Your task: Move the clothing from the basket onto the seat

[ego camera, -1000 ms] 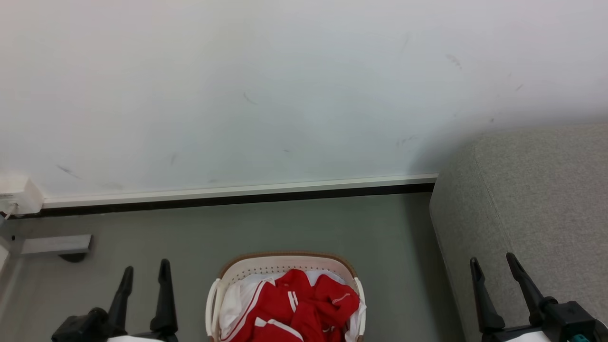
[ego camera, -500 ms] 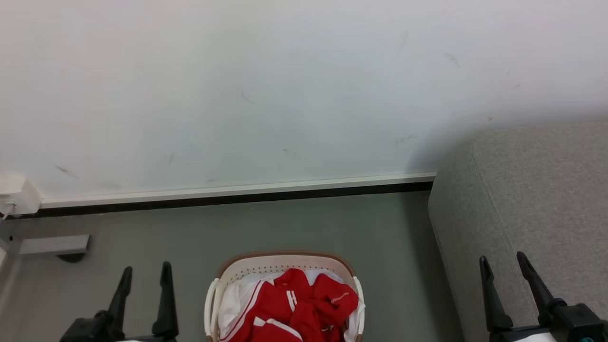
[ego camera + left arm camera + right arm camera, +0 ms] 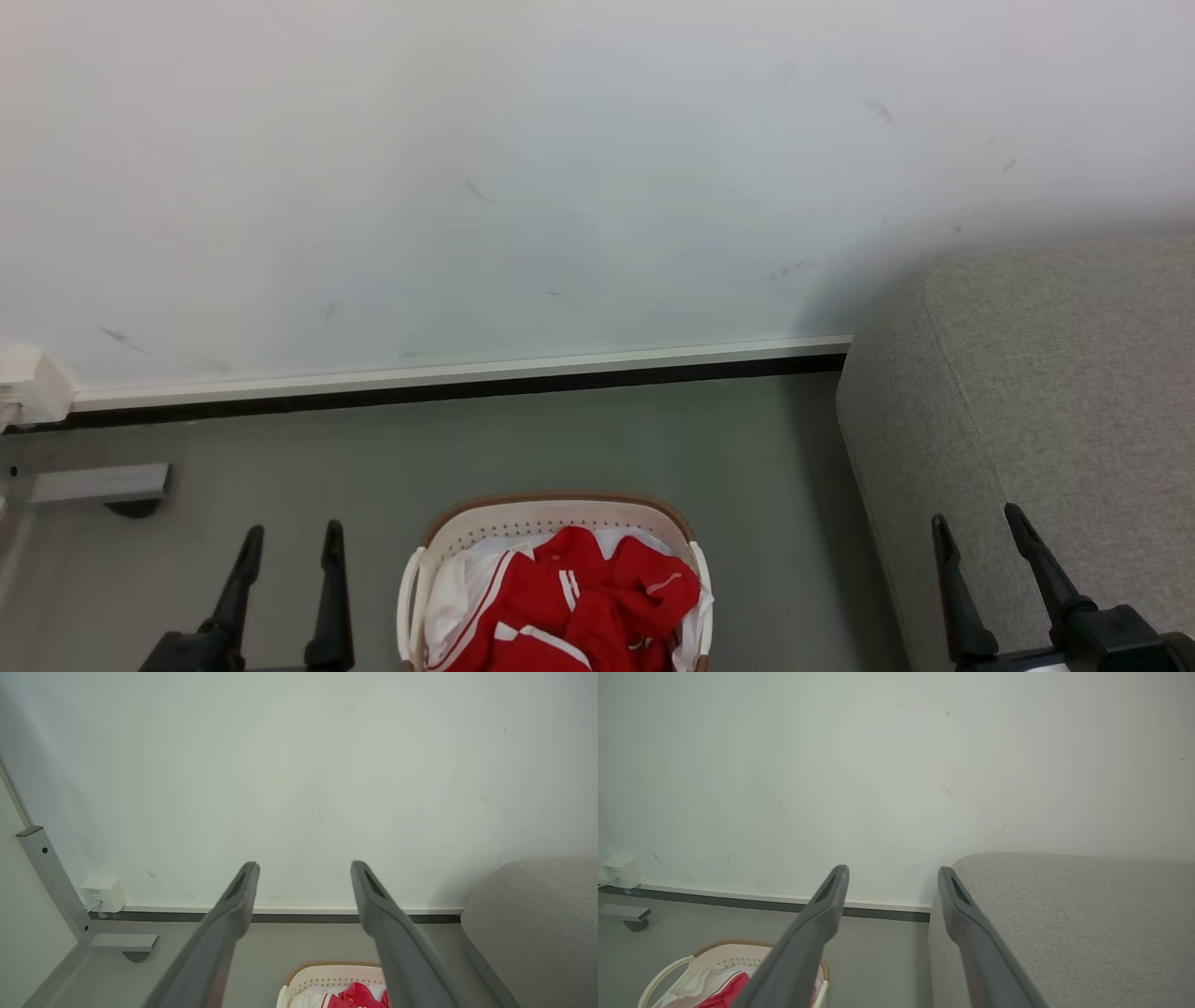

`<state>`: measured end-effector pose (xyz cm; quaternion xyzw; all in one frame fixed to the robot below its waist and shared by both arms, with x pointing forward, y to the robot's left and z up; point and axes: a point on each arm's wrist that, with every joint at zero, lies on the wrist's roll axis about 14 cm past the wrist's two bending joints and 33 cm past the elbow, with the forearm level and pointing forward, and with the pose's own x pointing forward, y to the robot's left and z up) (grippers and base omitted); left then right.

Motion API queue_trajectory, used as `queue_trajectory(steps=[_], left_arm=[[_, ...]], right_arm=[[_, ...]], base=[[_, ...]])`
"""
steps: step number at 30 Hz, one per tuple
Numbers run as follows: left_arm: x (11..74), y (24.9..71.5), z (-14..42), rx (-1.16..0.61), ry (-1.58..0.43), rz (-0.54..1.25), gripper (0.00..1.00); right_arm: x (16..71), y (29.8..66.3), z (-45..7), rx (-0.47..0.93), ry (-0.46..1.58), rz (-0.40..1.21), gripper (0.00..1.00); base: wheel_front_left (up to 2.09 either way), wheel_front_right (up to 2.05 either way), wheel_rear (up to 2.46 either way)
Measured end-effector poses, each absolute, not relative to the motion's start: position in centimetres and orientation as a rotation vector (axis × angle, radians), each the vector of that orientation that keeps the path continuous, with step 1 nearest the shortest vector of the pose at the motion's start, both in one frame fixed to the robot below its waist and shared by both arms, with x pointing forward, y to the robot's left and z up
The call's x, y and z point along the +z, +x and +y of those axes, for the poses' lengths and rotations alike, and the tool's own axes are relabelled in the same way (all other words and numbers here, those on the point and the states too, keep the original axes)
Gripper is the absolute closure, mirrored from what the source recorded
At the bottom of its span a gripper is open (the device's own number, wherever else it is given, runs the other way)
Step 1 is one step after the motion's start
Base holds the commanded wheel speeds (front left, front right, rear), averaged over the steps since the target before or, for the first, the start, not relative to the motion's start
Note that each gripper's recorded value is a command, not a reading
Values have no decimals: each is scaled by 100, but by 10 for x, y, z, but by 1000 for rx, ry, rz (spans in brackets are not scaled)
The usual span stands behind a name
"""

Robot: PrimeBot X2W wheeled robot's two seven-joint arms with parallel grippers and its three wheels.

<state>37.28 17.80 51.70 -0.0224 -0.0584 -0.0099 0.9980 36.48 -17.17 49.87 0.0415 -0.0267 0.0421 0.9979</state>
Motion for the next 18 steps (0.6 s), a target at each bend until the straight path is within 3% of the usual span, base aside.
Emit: queue_trajectory(steps=[18], left_arm=[[512,372,180,-10,-73,-103,0]], right_arm=[[495,365,-173,79,93,-45,0]], base=[[0,0,0]])
